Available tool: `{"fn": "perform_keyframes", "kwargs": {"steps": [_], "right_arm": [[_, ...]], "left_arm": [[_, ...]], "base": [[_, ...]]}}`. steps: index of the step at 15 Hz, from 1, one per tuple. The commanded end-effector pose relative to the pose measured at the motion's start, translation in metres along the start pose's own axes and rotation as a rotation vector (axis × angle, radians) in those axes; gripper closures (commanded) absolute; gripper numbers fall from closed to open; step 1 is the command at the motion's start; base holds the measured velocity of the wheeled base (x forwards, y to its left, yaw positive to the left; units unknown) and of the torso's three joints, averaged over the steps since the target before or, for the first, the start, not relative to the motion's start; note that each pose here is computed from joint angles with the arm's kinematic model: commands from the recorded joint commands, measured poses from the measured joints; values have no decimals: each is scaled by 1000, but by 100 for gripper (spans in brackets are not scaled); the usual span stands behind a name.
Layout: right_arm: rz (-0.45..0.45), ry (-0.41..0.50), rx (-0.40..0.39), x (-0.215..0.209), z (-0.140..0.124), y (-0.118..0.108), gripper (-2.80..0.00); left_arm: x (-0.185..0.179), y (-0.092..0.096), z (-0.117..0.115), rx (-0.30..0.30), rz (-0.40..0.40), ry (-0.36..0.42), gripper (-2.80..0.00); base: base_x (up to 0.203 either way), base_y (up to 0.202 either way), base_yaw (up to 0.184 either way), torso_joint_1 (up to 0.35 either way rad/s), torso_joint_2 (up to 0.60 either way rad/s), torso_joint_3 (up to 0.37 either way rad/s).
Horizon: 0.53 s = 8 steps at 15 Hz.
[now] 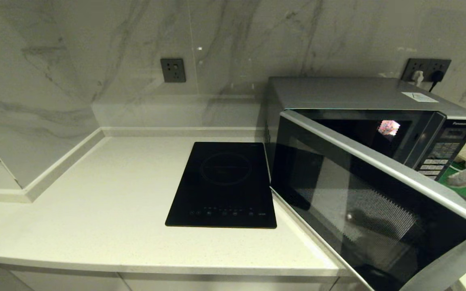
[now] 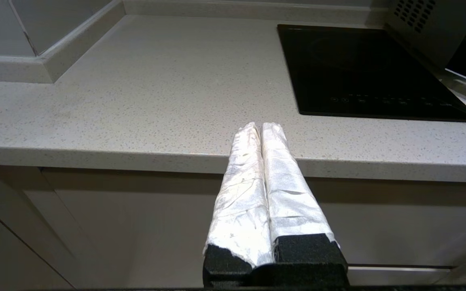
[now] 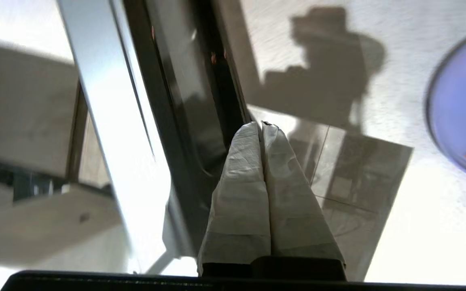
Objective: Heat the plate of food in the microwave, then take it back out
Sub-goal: Open the microwave oven
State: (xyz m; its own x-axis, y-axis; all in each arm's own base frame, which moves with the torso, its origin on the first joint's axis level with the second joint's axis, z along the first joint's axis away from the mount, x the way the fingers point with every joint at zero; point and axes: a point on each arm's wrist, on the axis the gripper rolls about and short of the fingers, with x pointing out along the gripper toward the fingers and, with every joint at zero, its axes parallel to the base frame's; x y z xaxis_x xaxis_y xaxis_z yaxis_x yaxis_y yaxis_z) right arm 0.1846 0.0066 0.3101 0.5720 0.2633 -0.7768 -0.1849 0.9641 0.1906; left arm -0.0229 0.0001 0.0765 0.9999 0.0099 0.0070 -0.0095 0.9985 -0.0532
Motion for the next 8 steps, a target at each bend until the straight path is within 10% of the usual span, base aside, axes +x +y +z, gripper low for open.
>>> {"fn": "perform_keyframes", "kwargs": {"steps": [1, 8], "right_arm": [[58, -4, -88, -12, -20, 19, 0], [257, 140, -319, 14, -29, 75, 0]], "left_arm": [[0, 0, 0, -1, 1, -1, 0], [0, 0, 0, -1, 1, -1, 0]], "base": [[0, 0, 0, 0, 0, 0], [0, 0, 0, 0, 0, 0]]}}
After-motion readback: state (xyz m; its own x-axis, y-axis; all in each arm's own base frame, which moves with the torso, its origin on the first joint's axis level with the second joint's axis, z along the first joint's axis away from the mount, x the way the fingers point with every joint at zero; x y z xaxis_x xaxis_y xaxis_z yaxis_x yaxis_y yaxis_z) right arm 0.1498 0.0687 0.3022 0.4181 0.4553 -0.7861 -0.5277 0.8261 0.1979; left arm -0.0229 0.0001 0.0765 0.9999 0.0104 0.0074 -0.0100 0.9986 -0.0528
